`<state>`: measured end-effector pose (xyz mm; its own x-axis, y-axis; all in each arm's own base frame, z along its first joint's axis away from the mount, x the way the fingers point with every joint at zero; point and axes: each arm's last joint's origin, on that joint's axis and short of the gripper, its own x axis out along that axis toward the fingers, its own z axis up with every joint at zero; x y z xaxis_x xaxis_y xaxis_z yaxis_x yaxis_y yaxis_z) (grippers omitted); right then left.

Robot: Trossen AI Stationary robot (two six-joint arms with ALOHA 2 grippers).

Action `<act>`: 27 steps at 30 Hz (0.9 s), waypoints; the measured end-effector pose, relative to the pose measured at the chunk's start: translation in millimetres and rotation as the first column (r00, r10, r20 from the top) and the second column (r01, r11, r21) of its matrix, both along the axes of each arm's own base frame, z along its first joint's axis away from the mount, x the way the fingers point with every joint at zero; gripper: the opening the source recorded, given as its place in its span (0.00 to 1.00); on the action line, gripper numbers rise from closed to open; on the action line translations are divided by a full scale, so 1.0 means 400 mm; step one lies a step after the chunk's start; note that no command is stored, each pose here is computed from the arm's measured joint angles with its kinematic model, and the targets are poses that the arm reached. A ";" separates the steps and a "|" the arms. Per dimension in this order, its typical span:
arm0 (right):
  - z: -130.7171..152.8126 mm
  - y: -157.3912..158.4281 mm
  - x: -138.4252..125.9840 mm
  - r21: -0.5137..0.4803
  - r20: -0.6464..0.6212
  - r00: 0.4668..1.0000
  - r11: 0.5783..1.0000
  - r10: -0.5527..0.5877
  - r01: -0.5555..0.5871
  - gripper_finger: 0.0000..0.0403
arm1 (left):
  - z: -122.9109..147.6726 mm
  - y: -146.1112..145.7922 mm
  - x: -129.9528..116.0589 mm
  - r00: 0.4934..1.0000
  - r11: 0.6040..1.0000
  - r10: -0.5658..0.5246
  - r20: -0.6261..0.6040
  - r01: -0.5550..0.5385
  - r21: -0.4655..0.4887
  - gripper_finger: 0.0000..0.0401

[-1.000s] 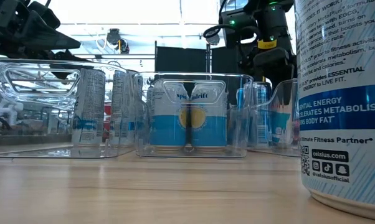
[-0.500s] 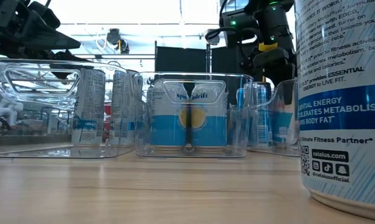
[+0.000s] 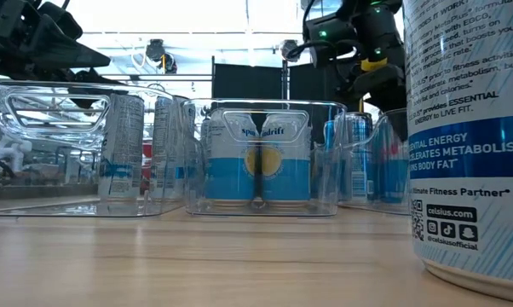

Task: Sort soda cans
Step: Put the silver soda can into the right transparent bin, then put the bottom white soda can into the left transparent bin

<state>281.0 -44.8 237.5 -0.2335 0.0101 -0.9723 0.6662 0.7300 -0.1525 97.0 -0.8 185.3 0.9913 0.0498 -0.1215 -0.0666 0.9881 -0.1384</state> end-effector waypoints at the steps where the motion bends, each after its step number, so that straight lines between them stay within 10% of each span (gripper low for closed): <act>1: 0.002 0.001 -0.004 0.002 -0.017 1.000 1.000 -0.007 0.007 0.79 | 0.000 0.000 0.000 1.000 1.000 0.000 0.000 0.000 0.000 0.90; 18: 0.257 0.094 -0.117 -0.209 0.360 0.929 0.964 -0.083 0.167 0.79 | 0.000 0.000 0.000 1.000 1.000 0.000 0.000 0.000 0.000 0.91; 27: 0.253 0.210 -0.209 -0.345 0.455 0.890 0.923 0.004 0.172 0.79 | 0.000 0.000 0.000 1.000 1.000 0.000 0.000 0.000 0.000 0.90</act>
<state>197.3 39.4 338.7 0.2037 -0.3667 -0.9078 0.7831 0.6175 -0.0737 97.0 -0.8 185.4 0.9914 0.0498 -0.1212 -0.0666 0.9881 -0.1385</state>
